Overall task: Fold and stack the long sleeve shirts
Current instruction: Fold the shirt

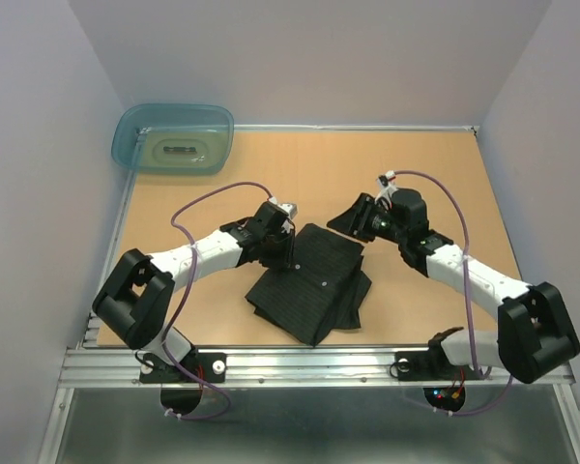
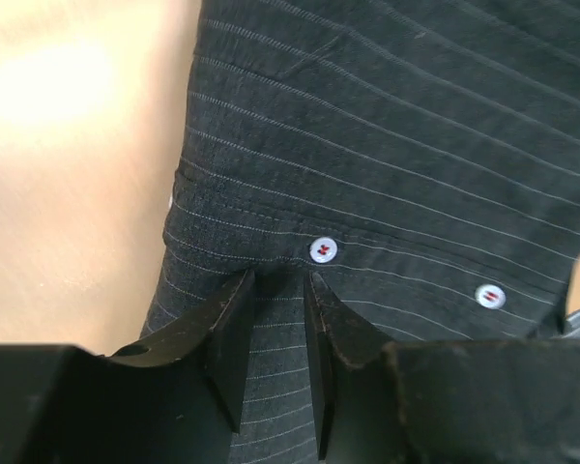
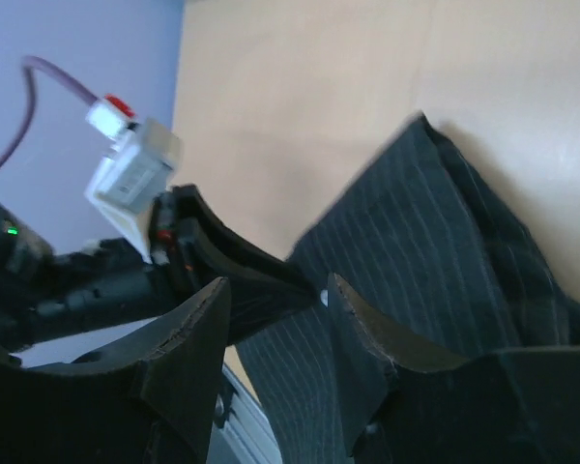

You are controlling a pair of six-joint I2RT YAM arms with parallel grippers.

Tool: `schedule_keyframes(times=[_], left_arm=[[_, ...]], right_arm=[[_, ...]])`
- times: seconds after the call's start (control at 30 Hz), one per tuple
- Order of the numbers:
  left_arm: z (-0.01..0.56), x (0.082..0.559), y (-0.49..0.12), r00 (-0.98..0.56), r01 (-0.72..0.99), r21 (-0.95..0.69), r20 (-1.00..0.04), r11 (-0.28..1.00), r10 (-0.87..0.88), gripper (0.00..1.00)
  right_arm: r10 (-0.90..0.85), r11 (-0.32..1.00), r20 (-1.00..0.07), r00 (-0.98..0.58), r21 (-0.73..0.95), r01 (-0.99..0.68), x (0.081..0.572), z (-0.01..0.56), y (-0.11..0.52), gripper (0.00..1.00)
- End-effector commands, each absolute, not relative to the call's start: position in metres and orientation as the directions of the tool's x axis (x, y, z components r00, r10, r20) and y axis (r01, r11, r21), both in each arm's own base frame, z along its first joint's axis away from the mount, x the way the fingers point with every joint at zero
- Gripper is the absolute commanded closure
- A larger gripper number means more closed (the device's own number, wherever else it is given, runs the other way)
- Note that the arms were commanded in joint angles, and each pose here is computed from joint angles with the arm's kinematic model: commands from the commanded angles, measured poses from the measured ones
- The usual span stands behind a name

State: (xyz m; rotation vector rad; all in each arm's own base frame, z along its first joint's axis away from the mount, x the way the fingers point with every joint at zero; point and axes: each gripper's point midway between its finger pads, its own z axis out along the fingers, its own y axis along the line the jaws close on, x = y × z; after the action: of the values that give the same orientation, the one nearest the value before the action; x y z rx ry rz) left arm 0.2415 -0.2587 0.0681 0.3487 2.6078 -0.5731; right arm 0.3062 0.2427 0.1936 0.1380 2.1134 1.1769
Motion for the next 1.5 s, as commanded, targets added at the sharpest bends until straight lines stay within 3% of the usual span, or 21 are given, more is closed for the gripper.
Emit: schedule_keyframes(times=[0.0,0.23,0.43,0.63,0.73,0.87,1.03,1.13,1.17,1.3,1.47], left_arm=[[0.062,0.245,-0.26,-0.882,0.289,-0.389,-0.463,0.875,0.085,0.62],[0.039,0.235,-0.249,-0.908,0.245,-0.412,-0.416,0.878,0.059,0.62],[0.037,0.23,-0.253,-0.918,0.241,-0.444,-0.393,0.863,0.054,0.62],[0.096,0.234,-0.264,-0.876,0.291,-0.515,-0.482,0.806,0.009,0.58],[0.133,0.24,-0.265,-0.834,0.314,-0.542,-0.549,0.78,-0.045,0.47],[0.158,0.256,-0.27,-0.796,0.324,-0.541,-0.599,0.776,-0.085,0.43],[0.15,0.286,-0.292,-0.796,0.318,-0.54,-0.599,0.779,-0.09,0.55],[0.137,0.302,-0.311,-0.815,0.323,-0.557,-0.574,0.765,-0.074,0.63],[0.139,0.309,-0.318,-0.814,0.328,-0.564,-0.575,0.758,-0.076,0.7],[0.103,0.322,-0.335,-0.852,0.308,-0.561,-0.522,0.768,-0.04,0.77],[0.055,0.34,-0.327,-0.879,0.217,-0.52,-0.472,0.826,-0.066,0.77]], right_arm=[[0.486,0.491,-0.42,-0.766,0.857,-0.158,0.301,0.15,0.246,0.52],[0.556,0.526,-0.31,-0.772,0.849,0.038,0.286,0.052,0.202,0.57],[0.539,0.559,-0.313,-0.782,0.827,0.054,0.292,0.03,0.189,0.57],[0.479,0.58,-0.429,-0.766,0.81,-0.092,0.308,0.089,0.195,0.56],[0.448,0.613,-0.505,-0.737,0.774,-0.158,0.312,0.132,0.193,0.55],[0.432,0.506,-0.469,-0.771,0.833,-0.223,0.296,0.172,0.218,0.54],[0.445,0.371,-0.414,-0.794,0.892,-0.257,0.273,0.177,0.251,0.54],[0.449,0.362,-0.365,-0.816,0.909,-0.207,0.265,0.158,0.256,0.55],[0.446,0.367,-0.345,-0.826,0.912,-0.183,0.26,0.141,0.256,0.55],[0.451,0.42,-0.272,-0.85,0.905,-0.067,0.246,0.086,0.246,0.56],[0.511,0.485,-0.224,-0.83,0.872,0.064,0.234,0.041,0.222,0.58]])
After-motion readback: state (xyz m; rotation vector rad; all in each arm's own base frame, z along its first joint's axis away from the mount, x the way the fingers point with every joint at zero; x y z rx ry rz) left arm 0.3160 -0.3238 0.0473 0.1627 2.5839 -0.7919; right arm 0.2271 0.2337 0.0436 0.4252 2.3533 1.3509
